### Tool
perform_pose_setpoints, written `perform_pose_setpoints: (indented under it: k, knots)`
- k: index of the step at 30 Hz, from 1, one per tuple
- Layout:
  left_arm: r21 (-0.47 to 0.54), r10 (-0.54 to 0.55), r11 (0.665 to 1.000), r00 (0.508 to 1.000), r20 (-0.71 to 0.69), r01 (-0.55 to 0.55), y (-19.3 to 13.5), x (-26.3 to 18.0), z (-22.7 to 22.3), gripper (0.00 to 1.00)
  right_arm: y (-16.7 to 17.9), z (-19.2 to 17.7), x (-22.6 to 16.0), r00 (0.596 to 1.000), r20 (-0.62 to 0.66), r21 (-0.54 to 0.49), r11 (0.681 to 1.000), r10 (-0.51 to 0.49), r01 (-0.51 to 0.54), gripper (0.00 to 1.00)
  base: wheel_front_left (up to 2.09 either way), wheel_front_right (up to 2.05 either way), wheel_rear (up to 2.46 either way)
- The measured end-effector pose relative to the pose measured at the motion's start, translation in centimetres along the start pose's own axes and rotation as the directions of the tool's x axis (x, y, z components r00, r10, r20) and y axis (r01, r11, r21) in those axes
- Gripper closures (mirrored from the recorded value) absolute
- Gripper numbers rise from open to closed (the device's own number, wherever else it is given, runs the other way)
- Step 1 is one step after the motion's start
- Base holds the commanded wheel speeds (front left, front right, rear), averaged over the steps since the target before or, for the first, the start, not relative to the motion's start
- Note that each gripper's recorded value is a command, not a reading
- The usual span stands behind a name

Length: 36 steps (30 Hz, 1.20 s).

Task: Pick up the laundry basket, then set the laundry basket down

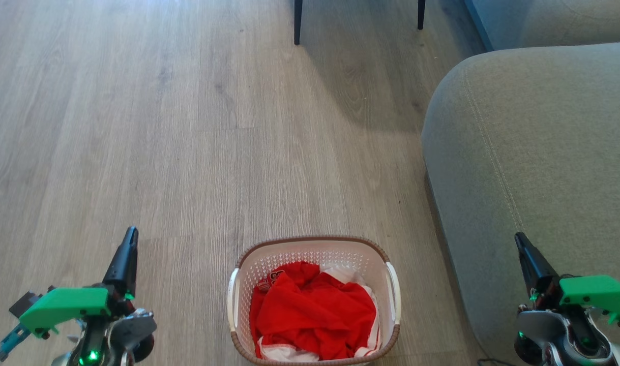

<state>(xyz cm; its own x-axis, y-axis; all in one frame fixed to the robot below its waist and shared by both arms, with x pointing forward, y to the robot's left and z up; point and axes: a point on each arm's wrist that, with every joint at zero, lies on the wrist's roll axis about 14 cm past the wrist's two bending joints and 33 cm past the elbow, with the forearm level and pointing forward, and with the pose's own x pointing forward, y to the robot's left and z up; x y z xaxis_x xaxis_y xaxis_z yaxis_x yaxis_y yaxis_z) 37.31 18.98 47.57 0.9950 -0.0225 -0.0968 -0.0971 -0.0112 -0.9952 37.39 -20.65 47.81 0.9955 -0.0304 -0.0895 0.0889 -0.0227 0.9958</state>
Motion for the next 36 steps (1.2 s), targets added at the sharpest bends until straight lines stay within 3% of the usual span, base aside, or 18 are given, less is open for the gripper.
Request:
perform_pose_setpoints:
  k: [8, 9, 11, 12, 13, 16, 30, 36]
  knots:
    - [0.000, 0.000, 1.000, 1.000, 0.000, 0.000, 0.0, 0.0, 0.0, 1.00, 0.0, 0.0, 0.0, 1.000, 0.000, 0.000, 1.000, 0.000, 0.000, 1.00, 0.00, 0.00, 0.00]
    - [-0.001, 0.010, 1.000, 1.000, 0.001, -0.010, 0.3, -0.1, 0.0, 0.00, -0.3, 0.0, -0.1, 1.000, 0.000, 0.002, 1.000, -0.008, 0.008, 0.00, 0.00, 0.00, 0.00]
    - [-0.008, 0.060, 0.998, 0.998, 0.001, -0.060, 2.0, -0.7, -0.1, 0.00, -1.8, -0.2, -0.6, 0.998, 0.000, 0.009, 0.998, -0.055, 0.055, 0.00, 0.00, 0.00, 0.00]
    - [-0.012, 0.091, 0.996, 0.996, 0.002, -0.091, 3.0, -1.2, -0.1, 1.00, -2.8, -0.2, -1.0, 0.997, 0.000, 0.013, 0.997, -0.082, 0.082, 1.00, 0.00, 0.00, 0.00]
    - [-0.017, 0.121, 0.992, 0.993, 0.003, -0.121, 4.1, -1.7, -0.1, 0.00, -3.7, -0.2, -1.4, 0.994, 0.001, 0.017, 0.994, -0.109, 0.109, 0.00, 0.00, 0.00, 0.00]
    - [-0.023, 0.159, 0.987, 0.987, 0.012, -0.159, 5.4, -2.6, -0.1, 0.00, -4.7, -0.1, -2.2, 0.990, 0.008, 0.019, 0.990, -0.140, 0.140, 0.00, 0.00, 0.00, 0.00]
    - [-0.002, 0.134, 0.991, 0.990, 0.041, -0.134, 4.5, -2.1, 0.3, 0.00, -3.6, 0.5, -1.8, 0.993, 0.042, -0.036, 0.994, -0.106, 0.108, 0.00, 0.00, 0.00, 0.00]
    - [0.029, 0.111, 0.993, 0.992, 0.058, -0.113, 3.7, -1.6, 0.6, 0.00, -2.5, 1.6, -1.4, 0.994, 0.081, -0.105, 0.991, -0.076, 0.084, 0.00, 0.00, 0.00, 0.00]
